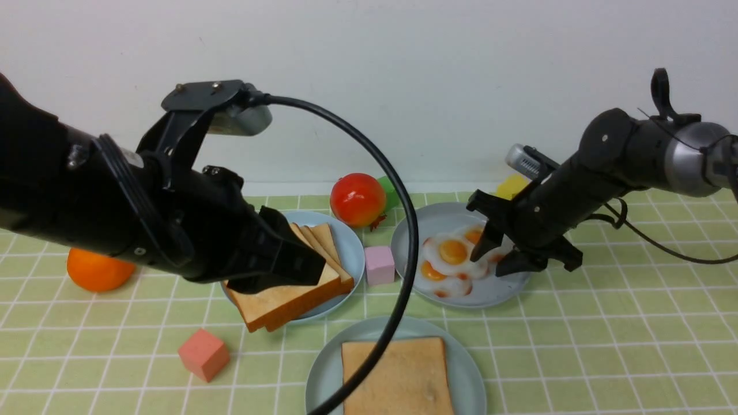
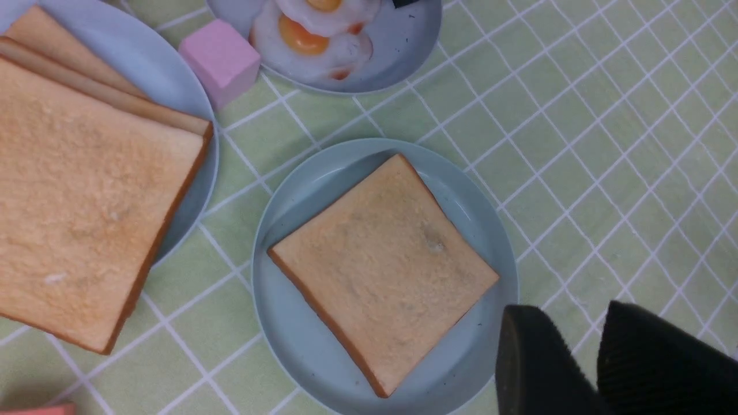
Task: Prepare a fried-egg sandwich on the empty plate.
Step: Use the right arm to grab a fried egg
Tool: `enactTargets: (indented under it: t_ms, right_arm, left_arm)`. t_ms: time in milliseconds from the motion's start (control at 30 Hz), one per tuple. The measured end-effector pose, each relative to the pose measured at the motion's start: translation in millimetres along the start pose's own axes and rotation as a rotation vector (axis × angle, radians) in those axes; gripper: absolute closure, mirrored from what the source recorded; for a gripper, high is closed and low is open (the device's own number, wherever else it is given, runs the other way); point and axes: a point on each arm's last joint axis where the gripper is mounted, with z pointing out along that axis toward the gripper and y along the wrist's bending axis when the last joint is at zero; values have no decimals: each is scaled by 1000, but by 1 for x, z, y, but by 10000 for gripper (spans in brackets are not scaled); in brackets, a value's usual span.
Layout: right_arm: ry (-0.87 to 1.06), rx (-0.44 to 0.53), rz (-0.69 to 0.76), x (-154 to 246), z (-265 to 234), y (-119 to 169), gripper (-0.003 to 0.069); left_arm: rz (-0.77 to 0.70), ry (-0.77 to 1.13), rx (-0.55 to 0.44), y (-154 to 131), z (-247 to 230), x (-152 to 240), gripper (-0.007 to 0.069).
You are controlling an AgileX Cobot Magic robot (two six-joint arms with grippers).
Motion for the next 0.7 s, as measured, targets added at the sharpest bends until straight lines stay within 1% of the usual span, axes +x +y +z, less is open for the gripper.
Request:
enactTargets:
  t_ms: [200, 233, 333, 367, 400, 700]
  right_arm:
    - [4, -22, 55, -2, 10, -1, 327]
    - [2, -23, 57, -2, 10, -1, 339]
    - [-1, -19, 53, -3, 11, -2, 400]
    - [-2, -16, 51, -3, 11, -2, 431]
    - [-2, -12, 47, -3, 11, -3, 445]
    - [-4, 19, 27, -3, 10, -4, 468]
  left_arm:
    - [2, 1, -2, 0, 0, 0, 428]
    - [3, 1, -2, 0, 0, 0, 426]
    - [4, 3, -3, 0, 0, 0, 426]
    - [5, 3, -4, 0, 0, 0, 425]
    - [6, 4, -5, 0, 0, 0, 424]
    - [7, 7, -5, 0, 0, 1, 423]
